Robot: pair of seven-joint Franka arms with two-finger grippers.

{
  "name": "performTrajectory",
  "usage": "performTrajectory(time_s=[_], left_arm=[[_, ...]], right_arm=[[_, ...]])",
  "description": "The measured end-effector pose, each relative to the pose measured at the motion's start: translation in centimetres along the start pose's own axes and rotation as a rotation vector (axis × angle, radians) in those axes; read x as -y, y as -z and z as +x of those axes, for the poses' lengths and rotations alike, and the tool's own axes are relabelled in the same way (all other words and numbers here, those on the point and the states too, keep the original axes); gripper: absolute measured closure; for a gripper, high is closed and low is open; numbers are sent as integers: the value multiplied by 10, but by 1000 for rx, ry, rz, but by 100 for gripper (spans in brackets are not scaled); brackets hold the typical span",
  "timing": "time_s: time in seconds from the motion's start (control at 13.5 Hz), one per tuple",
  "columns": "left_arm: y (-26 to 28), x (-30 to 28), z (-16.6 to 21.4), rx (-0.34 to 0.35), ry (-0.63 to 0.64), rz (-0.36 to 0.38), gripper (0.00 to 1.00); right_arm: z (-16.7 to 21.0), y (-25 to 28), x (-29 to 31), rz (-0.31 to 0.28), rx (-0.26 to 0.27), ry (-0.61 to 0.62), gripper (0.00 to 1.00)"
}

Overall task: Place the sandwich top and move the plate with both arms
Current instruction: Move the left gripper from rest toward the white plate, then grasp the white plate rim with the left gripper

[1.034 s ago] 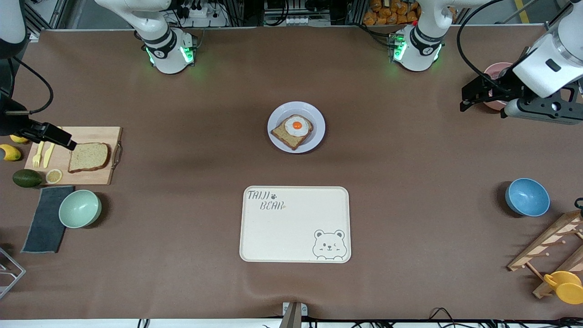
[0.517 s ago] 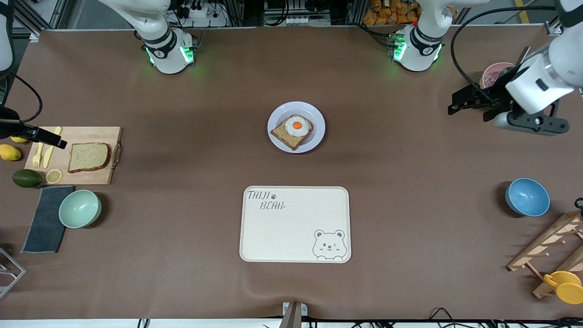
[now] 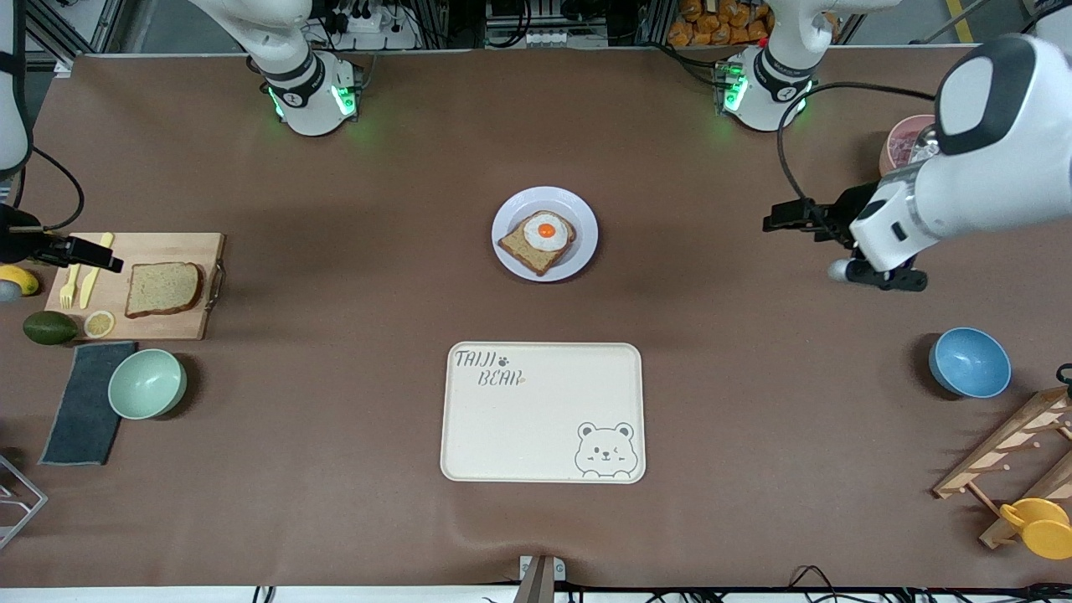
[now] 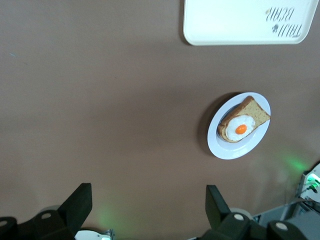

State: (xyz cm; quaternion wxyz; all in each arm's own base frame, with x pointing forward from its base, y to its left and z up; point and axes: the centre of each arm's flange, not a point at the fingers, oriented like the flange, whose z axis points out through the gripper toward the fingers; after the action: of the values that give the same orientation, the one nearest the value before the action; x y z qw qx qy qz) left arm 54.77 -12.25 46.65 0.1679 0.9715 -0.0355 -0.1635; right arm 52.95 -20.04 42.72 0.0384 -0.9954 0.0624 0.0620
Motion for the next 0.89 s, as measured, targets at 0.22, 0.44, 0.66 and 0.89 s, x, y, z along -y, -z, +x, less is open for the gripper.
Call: performTrajectory(time_s=[0.22, 0.44, 0.66, 0.89], left_arm=[[-57, -17, 21, 64, -23, -27, 0], [-120, -44, 35, 60, -33, -91, 0], [-176, -62, 49, 71, -26, -147, 0], [-216, -68, 61, 92, -48, -257, 0]], right_arm=[[5, -33, -36, 13, 14, 46, 0], [15, -73, -73, 14, -1, 98, 0], [17, -119, -111, 23, 1, 151, 1], [16, -149, -135, 26, -4, 161, 3]])
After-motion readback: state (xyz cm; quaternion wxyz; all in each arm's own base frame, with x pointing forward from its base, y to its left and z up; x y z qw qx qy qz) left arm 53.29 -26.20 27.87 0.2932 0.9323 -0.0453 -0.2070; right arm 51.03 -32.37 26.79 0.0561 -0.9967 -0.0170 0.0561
